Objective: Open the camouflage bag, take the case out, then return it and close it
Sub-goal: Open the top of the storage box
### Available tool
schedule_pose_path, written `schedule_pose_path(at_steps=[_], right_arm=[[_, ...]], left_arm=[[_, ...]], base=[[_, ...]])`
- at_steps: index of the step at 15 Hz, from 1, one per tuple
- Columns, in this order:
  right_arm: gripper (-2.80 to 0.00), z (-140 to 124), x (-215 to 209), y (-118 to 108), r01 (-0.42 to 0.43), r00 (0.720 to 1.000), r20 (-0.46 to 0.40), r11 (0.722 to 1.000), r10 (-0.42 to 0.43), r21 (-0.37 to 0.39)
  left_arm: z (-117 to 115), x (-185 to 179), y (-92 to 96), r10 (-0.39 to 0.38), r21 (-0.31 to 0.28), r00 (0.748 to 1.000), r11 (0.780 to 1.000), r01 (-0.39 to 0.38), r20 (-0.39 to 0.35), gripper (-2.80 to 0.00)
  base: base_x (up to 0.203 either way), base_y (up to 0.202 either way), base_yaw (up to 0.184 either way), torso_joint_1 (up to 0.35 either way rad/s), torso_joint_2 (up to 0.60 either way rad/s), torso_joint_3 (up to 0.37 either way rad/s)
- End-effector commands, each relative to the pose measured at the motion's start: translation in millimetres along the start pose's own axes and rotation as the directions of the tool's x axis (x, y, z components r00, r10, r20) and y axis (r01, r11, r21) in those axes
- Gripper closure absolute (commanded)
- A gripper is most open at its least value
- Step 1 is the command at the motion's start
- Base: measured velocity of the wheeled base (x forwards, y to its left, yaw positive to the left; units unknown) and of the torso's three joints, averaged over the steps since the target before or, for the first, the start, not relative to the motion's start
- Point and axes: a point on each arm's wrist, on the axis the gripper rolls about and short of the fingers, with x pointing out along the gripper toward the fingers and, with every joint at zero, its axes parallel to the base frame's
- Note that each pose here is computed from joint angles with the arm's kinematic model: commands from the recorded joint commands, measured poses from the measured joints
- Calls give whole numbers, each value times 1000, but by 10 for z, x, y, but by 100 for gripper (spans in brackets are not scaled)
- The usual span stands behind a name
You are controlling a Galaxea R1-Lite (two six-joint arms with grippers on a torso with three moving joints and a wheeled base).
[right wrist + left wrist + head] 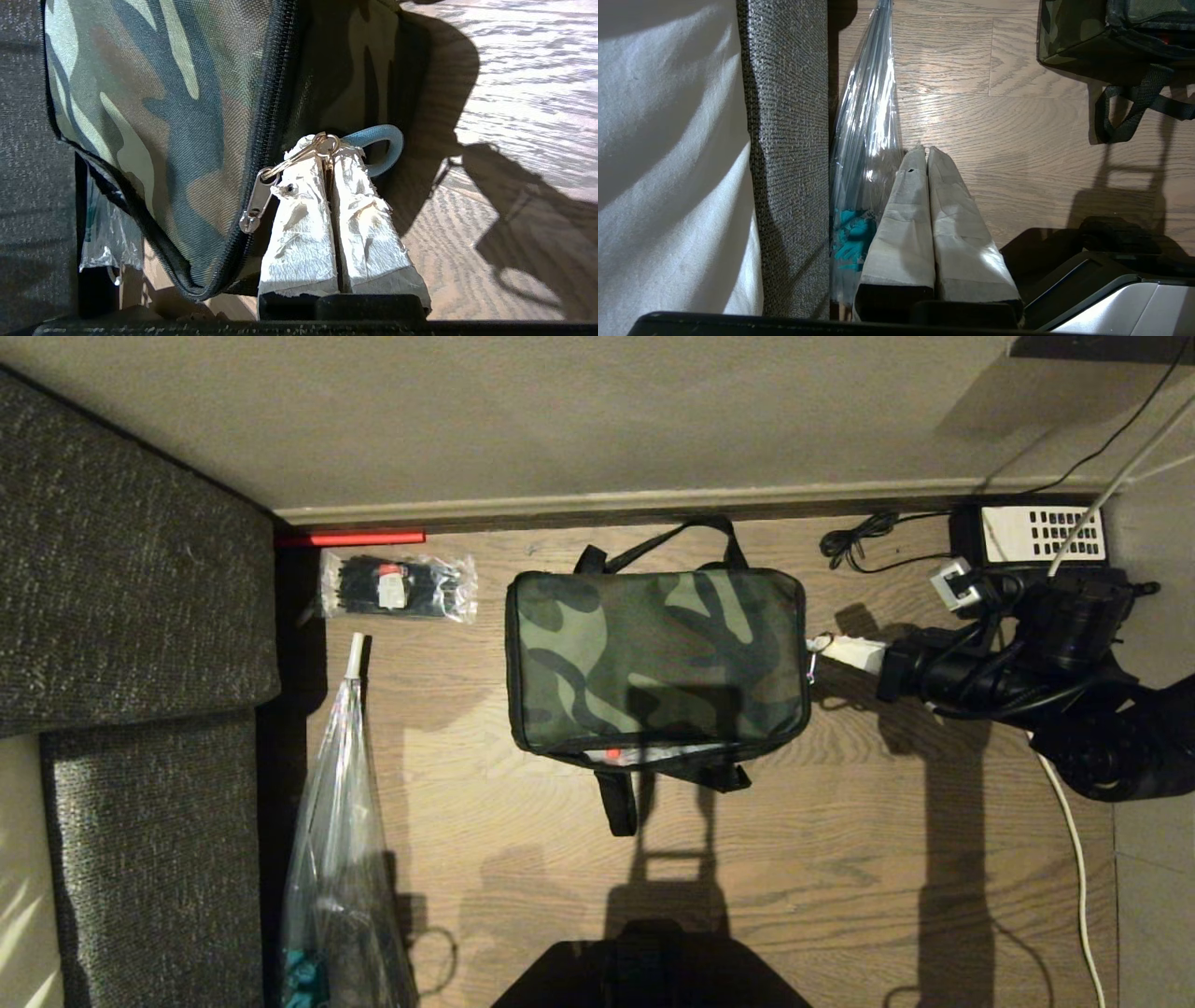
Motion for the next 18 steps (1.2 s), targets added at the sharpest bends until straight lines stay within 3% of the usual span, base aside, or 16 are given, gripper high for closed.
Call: schedule_pose_path(at_steps=[1, 6, 18], right_arm=[[0, 4, -19, 30, -9, 1000, 0, 1000, 9, 1], [0, -43, -58, 85, -47, 999, -7, 999, 47, 0], [0, 140, 18, 19, -41, 998, 47, 999, 42, -34]], left_arm=[[-9, 2, 0, 1, -1, 1000, 1000, -1, -3, 0], [-9, 2, 0, 1, -1, 1000, 1000, -1, -3, 0], [-9, 2, 0, 1, -1, 1000, 1000, -1, -3, 0]], base=[[0, 0, 0, 0, 0, 0], [0, 0, 0, 0, 0, 0], [0, 0, 0, 0, 0, 0]])
